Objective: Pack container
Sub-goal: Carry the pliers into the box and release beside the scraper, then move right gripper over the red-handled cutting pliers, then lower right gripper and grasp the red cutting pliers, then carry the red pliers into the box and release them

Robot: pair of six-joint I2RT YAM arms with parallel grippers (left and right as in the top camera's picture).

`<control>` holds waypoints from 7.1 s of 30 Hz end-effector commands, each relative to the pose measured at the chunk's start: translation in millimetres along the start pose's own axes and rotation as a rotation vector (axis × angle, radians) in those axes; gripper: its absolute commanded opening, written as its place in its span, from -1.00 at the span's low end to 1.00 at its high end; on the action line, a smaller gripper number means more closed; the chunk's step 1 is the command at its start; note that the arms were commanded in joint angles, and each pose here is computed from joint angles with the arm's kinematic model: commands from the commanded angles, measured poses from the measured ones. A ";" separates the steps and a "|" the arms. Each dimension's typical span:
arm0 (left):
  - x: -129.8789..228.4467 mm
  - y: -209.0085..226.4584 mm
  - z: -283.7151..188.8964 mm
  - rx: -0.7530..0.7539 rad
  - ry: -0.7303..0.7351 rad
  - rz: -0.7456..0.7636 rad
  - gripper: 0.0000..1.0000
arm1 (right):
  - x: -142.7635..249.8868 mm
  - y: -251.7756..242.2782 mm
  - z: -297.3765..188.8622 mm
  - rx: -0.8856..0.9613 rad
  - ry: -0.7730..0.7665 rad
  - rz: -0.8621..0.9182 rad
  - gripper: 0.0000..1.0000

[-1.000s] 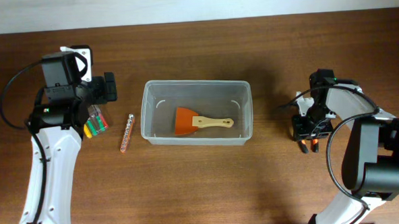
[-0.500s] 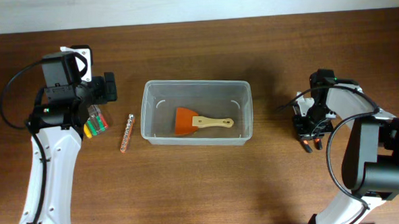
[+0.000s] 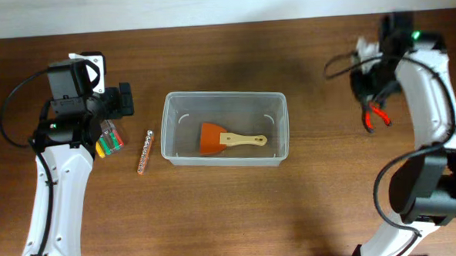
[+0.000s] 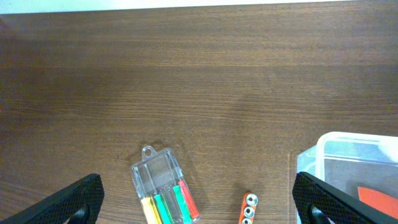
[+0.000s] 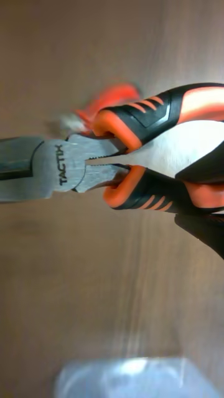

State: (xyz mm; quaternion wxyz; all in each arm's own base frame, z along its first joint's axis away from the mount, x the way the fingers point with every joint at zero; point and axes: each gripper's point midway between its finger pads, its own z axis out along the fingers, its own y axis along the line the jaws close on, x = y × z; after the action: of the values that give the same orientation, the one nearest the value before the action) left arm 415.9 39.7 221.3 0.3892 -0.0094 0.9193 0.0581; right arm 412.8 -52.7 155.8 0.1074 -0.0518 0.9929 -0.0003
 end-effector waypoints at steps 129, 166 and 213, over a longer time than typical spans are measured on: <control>-10.5 4.7 -5.9 -0.016 -0.027 0.012 0.99 | 42.0 -52.2 104.3 -0.131 0.231 -0.060 -0.14; -10.5 4.7 -5.9 -0.015 -0.027 0.012 0.99 | 42.9 -66.6 135.1 -0.053 0.199 0.009 -0.14; -10.5 4.7 -5.9 -0.015 -0.027 0.012 0.99 | -77.8 22.2 -25.0 -0.218 -0.161 -0.294 -0.92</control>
State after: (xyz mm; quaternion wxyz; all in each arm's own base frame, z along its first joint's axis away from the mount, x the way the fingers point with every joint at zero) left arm 415.8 39.7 221.6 0.3892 -0.0094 0.9193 0.0581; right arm 473.2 -80.7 158.0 0.1261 -0.1184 0.9834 0.0543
